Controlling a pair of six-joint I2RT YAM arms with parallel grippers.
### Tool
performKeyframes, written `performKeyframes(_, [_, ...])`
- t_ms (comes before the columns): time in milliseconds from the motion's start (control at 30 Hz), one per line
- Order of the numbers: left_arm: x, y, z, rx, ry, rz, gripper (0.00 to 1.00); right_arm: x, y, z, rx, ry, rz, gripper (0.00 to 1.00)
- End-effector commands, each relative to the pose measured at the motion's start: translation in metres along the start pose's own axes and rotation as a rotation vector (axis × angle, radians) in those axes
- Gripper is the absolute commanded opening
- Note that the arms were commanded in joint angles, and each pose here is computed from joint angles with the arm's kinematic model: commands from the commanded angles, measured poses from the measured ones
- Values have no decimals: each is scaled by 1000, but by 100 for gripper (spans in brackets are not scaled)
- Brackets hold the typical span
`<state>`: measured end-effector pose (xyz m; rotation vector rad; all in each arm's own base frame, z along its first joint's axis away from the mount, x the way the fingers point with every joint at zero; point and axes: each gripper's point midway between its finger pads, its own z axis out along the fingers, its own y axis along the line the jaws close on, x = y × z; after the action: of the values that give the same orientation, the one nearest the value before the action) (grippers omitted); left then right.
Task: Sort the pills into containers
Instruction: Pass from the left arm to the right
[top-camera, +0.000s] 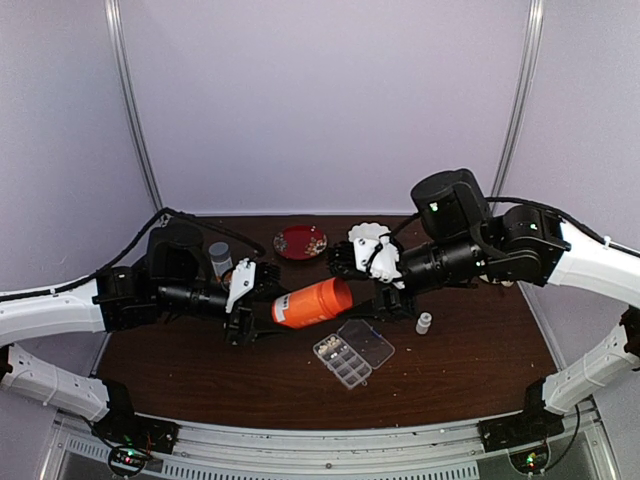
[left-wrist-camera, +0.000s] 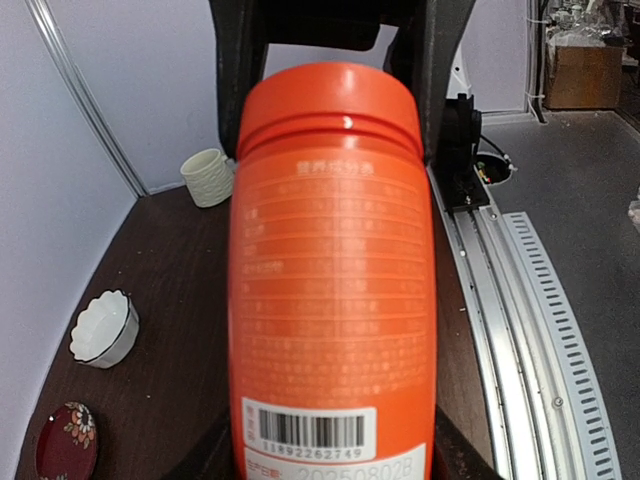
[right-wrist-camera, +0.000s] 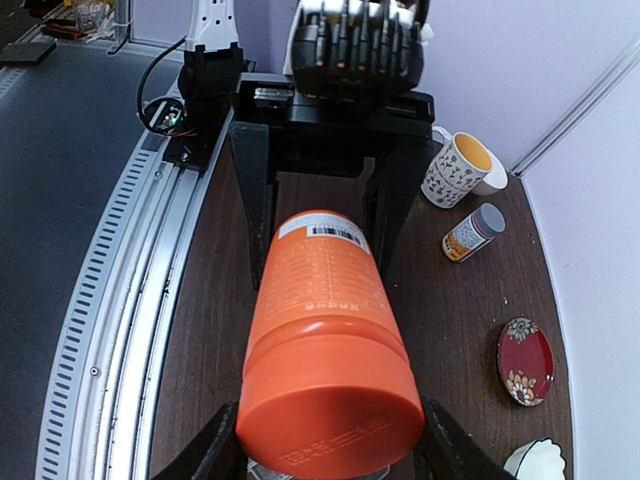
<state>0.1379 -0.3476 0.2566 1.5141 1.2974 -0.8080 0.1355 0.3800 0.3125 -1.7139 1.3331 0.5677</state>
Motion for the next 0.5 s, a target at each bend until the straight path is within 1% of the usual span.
performKeyframes(0, [-25,4,-4,-11,-73,31,0,-14,-9,3,39,-47,109,46])
performKeyframes(100, [-24,7,-5,-31,-64,33,0,-22,-10,1,32,-77,240,38])
performKeyframes(133, [-24,8,-5,-38,-63,37,0,-22,-11,2,35,-75,323,36])
performKeyframes(167, [-23,10,-6,-49,-60,40,0,-22,-13,2,43,-72,372,33])
performKeyframes(267, [-20,16,-6,-82,-40,45,0,-15,-16,7,57,-32,627,28])
performKeyframes(367, [-17,21,-5,-107,-21,53,0,-7,-9,15,31,5,819,21])
performKeyframes(467, [-14,26,-3,-129,-4,62,0,-1,-7,23,33,-8,998,18])
